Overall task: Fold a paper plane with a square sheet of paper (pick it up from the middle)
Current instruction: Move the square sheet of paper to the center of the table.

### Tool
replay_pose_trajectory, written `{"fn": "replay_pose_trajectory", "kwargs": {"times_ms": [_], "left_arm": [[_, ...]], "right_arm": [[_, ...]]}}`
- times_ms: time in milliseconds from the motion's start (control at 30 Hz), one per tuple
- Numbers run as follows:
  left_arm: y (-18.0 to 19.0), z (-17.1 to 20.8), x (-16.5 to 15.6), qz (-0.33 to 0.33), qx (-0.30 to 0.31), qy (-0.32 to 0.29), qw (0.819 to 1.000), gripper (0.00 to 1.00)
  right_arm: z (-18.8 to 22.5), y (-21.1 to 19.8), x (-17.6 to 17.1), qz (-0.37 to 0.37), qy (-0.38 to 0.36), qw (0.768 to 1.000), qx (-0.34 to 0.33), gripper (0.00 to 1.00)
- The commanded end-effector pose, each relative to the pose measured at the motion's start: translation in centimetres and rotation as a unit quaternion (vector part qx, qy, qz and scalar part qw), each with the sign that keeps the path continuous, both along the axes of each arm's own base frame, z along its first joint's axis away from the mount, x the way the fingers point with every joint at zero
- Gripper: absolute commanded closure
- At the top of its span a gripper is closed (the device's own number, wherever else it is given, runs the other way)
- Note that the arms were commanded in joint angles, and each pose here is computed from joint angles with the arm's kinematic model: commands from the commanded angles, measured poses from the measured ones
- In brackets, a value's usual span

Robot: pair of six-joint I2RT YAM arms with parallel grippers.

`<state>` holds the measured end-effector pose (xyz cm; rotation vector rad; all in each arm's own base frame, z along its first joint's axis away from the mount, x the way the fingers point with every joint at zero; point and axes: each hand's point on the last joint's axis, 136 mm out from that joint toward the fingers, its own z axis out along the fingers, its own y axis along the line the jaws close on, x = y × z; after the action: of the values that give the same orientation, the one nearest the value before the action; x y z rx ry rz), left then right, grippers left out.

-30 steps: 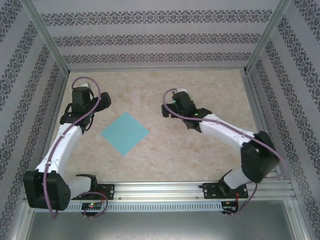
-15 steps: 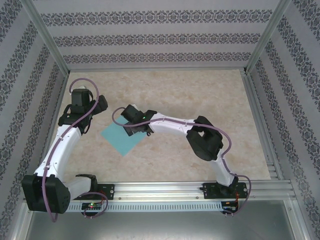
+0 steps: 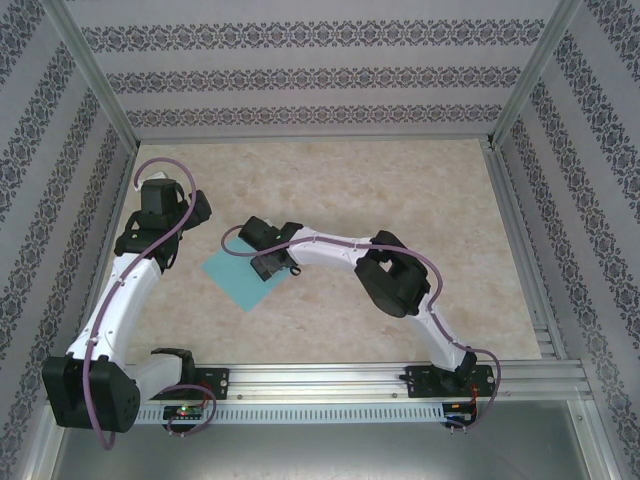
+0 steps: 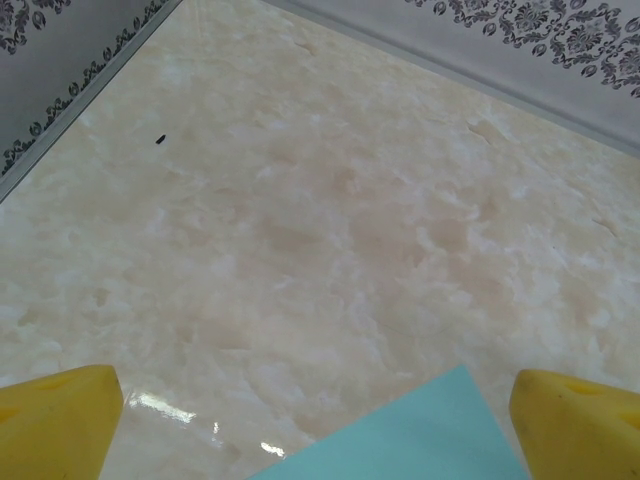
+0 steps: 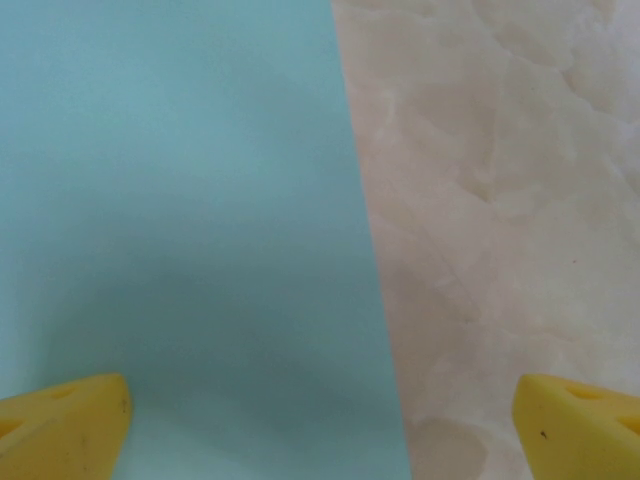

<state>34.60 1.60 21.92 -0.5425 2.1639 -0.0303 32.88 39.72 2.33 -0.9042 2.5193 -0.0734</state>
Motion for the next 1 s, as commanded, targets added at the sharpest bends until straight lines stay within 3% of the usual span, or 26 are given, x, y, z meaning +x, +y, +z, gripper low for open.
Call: {"fn": "replay_pose_trajectory", "kwargs": {"times_ms": [0, 200, 433, 533, 600, 767, 967], "left_arm": [[-0.1, -0.1, -0.3, 0.001, 0.004, -0.001, 1.0, 0.0], [-0.2, -0.3, -0.3, 0.0, 0.003, 0.001, 1.0, 0.0], [-0.5, -0.3, -0.3, -0.004, -0.005, 0.001, 1.0, 0.0], [-0.7, -0.4, -0.3, -0.009, -0.01, 0.004, 1.0, 0.0], [-0.7, -0.5, -0.4, -0.009, -0.011, 0.004, 1.0, 0.0], [-0.8, -0.7, -0.6, -0.01, -0.013, 0.01, 1.0, 0.0], [-1.6, -0.8, -0.5, -0.032, -0.022, 0.005, 0.999, 0.0]], "right_arm": [[-2.1, -4.2, -0.6, -0.026, 0.027, 0.998, -0.055, 0.02], [-2.6, -11.0, -2.7, -0.097, 0.061, 0.99, -0.083, 0.02], [-4.1, -20.6, -8.6, -0.156, 0.111, 0.973, -0.13, 0.02], [-3.6, -22.6, -9.8, -0.169, 0.119, 0.968, -0.144, 0.02], [-2.2, -21.9, -9.3, -0.165, 0.111, 0.972, -0.127, 0.02], [3.3, -15.7, -5.6, -0.136, 0.063, 0.989, -0.013, 0.02], [2.9, -8.5, -3.6, -0.101, 0.08, 0.989, 0.074, 0.08]]}}
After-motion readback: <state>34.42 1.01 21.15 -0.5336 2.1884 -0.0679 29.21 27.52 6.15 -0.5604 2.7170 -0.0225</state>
